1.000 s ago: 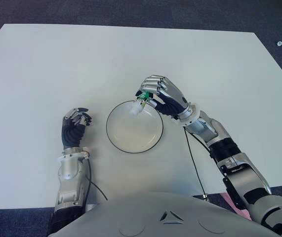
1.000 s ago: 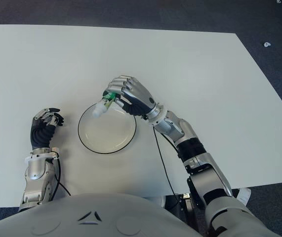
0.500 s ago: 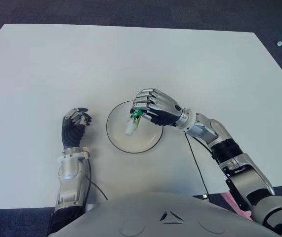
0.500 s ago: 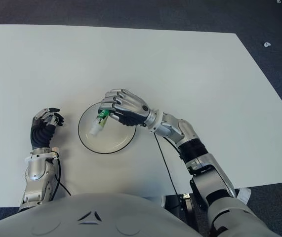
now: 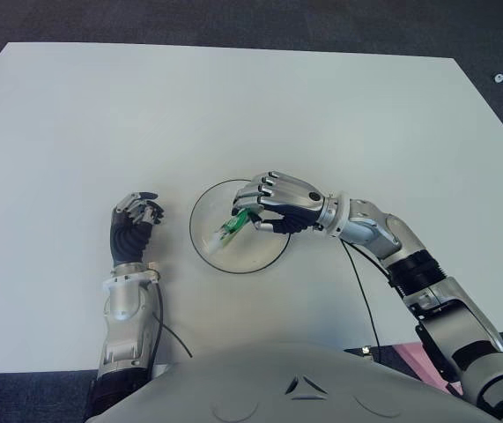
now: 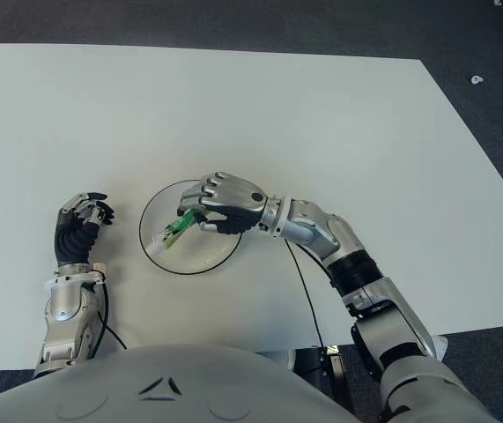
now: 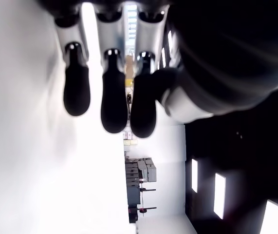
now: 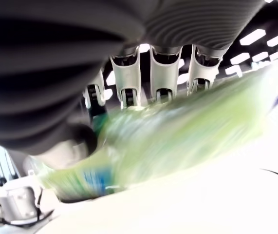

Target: Put the toothpaste on the table into the plate.

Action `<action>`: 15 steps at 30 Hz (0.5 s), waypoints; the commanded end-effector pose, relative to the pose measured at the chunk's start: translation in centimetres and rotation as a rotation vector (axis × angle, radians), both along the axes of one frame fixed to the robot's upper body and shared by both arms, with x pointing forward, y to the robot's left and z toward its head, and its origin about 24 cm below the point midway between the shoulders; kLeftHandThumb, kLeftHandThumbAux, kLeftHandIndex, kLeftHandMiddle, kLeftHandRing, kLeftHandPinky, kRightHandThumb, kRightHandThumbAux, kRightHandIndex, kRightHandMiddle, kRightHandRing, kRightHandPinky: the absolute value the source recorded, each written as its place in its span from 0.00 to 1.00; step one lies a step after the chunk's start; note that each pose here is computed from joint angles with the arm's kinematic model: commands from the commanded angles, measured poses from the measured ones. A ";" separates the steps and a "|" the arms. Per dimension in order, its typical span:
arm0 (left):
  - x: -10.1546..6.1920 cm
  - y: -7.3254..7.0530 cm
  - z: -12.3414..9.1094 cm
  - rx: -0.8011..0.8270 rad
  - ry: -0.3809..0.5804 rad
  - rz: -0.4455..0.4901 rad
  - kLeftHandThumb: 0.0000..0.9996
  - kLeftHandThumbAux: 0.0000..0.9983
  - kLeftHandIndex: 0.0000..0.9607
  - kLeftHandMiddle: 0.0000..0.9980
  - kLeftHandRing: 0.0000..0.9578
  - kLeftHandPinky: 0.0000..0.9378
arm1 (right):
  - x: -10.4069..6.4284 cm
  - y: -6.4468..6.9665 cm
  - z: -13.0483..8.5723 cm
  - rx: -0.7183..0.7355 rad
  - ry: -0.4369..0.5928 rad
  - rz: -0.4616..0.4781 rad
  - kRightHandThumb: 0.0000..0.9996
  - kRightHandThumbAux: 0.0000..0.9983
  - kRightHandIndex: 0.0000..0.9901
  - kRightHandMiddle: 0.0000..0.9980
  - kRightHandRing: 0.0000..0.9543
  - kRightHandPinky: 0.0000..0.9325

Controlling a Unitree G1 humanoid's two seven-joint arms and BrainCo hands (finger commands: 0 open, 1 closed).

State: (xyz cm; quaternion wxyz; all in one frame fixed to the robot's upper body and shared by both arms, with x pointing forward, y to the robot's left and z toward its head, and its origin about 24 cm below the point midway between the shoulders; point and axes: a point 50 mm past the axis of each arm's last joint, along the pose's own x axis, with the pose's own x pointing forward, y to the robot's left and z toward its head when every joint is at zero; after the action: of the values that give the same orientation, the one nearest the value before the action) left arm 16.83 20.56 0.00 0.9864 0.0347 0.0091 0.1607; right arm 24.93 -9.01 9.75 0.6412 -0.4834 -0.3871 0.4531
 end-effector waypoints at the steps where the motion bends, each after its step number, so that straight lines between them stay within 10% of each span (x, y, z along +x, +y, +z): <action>1: -0.9 0.0 -1.6 -0.021 0.100 0.019 0.71 0.71 0.45 0.61 0.62 0.63 | -0.2 -0.5 -0.2 -0.022 0.036 -0.020 0.18 0.40 0.01 0.01 0.01 0.01; 15: -0.8 0.2 -1.5 -0.020 0.092 0.014 0.71 0.71 0.45 0.62 0.63 0.63 | 0.2 -0.6 -0.1 0.017 0.025 -0.031 0.16 0.27 0.00 0.00 0.00 0.00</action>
State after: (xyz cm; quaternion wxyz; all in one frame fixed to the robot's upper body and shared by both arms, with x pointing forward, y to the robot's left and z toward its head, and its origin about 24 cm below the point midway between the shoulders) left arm 16.87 20.62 0.00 0.9863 0.0354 0.0098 0.1609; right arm 25.22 -9.47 10.02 0.6506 -0.4832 -0.3787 0.4470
